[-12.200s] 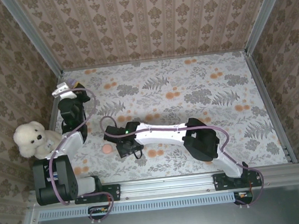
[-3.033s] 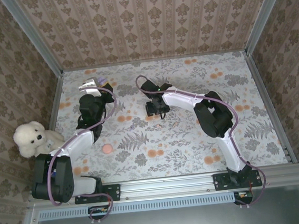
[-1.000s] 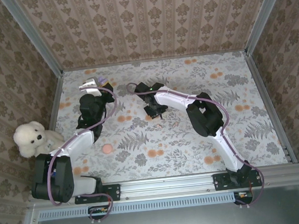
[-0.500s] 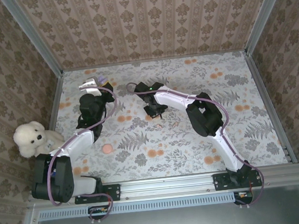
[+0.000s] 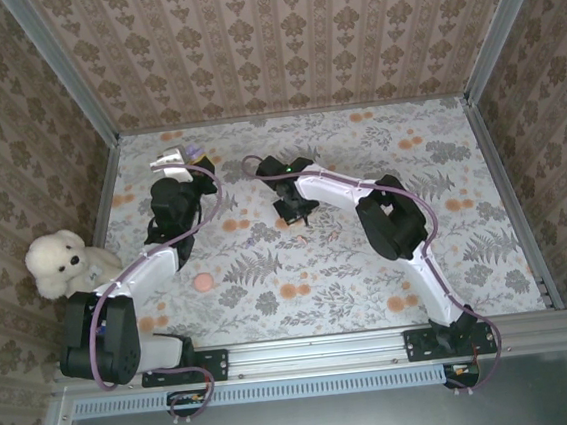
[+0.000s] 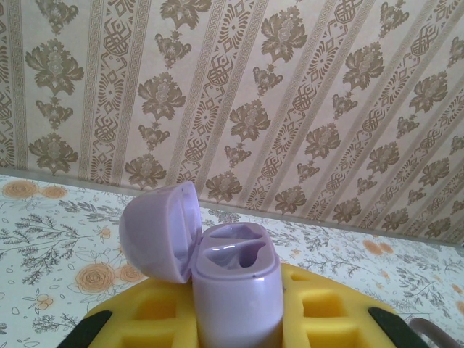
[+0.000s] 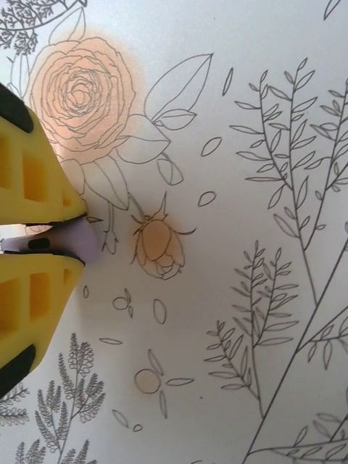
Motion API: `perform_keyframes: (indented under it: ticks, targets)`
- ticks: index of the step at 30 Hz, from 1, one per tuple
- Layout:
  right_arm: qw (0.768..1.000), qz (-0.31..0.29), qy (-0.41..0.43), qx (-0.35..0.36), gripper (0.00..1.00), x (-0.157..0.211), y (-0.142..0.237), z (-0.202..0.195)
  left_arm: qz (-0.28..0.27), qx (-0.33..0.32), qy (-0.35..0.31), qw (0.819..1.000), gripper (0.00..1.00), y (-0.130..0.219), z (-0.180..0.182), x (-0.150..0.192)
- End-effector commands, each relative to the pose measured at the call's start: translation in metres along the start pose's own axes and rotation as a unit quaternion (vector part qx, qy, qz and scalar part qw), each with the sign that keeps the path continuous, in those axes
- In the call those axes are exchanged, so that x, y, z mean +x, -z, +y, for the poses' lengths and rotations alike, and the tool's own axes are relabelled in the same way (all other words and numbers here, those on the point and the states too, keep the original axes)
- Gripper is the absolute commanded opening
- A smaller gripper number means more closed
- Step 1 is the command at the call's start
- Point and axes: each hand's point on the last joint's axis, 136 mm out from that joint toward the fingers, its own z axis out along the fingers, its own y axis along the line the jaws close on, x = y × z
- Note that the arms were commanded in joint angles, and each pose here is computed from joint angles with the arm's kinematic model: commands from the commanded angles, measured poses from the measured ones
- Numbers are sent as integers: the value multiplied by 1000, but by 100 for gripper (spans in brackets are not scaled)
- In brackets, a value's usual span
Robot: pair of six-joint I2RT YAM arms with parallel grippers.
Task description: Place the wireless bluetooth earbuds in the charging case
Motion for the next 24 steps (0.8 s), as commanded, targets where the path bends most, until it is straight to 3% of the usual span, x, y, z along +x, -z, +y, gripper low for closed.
perform_keyframes:
  ticks: [1, 13, 24]
  targets:
    - [998, -50, -41, -11, 12, -16, 31, -8, -17, 22, -14, 1000, 0, -1, -12, -11]
    - [982, -147, -106, -45, 12, -38, 95, -29, -26, 66, -23, 997, 0, 1, -26, -6]
    - [990, -94, -92, -42, 12, -12, 51, -24, -25, 69, -24, 997, 0, -2, -31, -7]
